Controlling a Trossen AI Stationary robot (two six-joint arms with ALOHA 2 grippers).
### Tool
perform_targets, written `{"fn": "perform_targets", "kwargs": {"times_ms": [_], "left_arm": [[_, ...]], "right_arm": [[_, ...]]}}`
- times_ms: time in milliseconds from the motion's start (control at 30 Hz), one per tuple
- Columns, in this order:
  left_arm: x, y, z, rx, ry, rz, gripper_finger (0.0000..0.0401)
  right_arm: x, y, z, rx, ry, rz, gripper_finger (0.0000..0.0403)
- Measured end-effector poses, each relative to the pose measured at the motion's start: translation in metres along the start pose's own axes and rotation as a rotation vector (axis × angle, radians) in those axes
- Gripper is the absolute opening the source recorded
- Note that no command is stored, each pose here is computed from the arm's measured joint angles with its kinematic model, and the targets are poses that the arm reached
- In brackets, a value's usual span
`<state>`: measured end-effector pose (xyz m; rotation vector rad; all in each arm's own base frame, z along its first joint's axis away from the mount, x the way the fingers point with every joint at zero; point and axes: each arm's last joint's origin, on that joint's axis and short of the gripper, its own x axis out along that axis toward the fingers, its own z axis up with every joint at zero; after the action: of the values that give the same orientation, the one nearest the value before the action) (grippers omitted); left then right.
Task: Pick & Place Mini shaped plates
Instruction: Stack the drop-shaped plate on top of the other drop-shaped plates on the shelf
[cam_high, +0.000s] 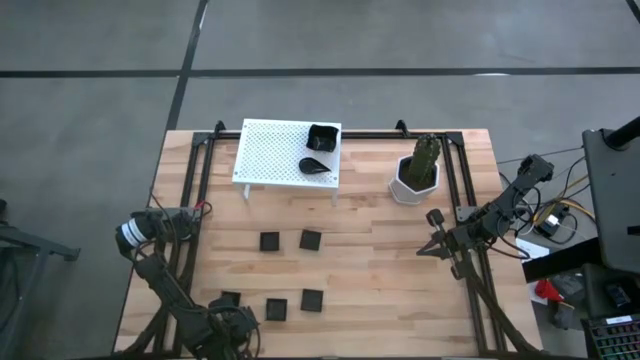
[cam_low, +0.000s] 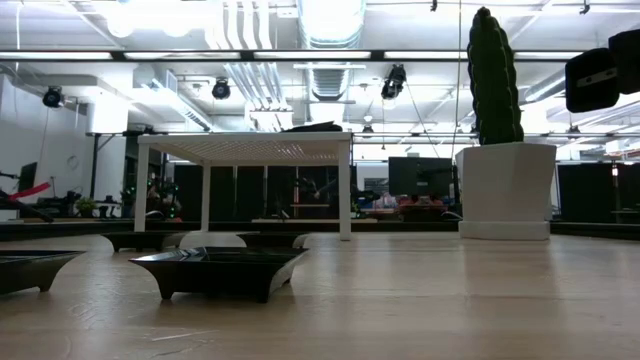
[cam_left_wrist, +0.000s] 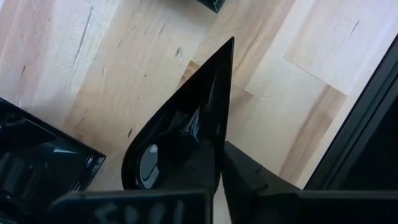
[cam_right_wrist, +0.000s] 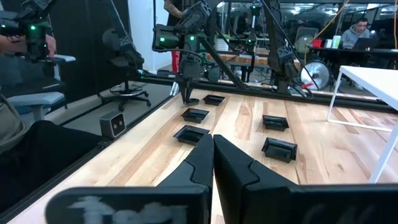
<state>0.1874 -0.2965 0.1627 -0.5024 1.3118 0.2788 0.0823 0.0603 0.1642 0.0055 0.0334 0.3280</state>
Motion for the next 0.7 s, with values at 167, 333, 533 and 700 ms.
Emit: {"fn": "perform_targets", "kwargs": {"times_ms": [167, 333, 533, 700], "left_arm": [[0.000, 0.000, 0.000, 0.000, 0.015, -0.002, 0.0007], [-0.005, 0.000, 0.000, 0.000, 0.036, -0.014, 0.0002], [-0.021, -0.005, 0.003, 0.005, 0.040, -0.021, 0.0001], [-0.038, -0.004, 0.008, 0.035, 0.027, 0.038, 0.0000]], "right_arm": [[0.000, 0.000, 0.000, 0.000, 0.000, 0.000, 0.0008], [0.000, 0.000, 0.000, 0.000, 0.000, 0.000, 0.0008], [0.000, 0.000, 0.000, -0.001, 0.000, 0.000, 0.0008], [0.000, 0.000, 0.000, -0.002, 0.000, 0.000, 0.0008]]}}
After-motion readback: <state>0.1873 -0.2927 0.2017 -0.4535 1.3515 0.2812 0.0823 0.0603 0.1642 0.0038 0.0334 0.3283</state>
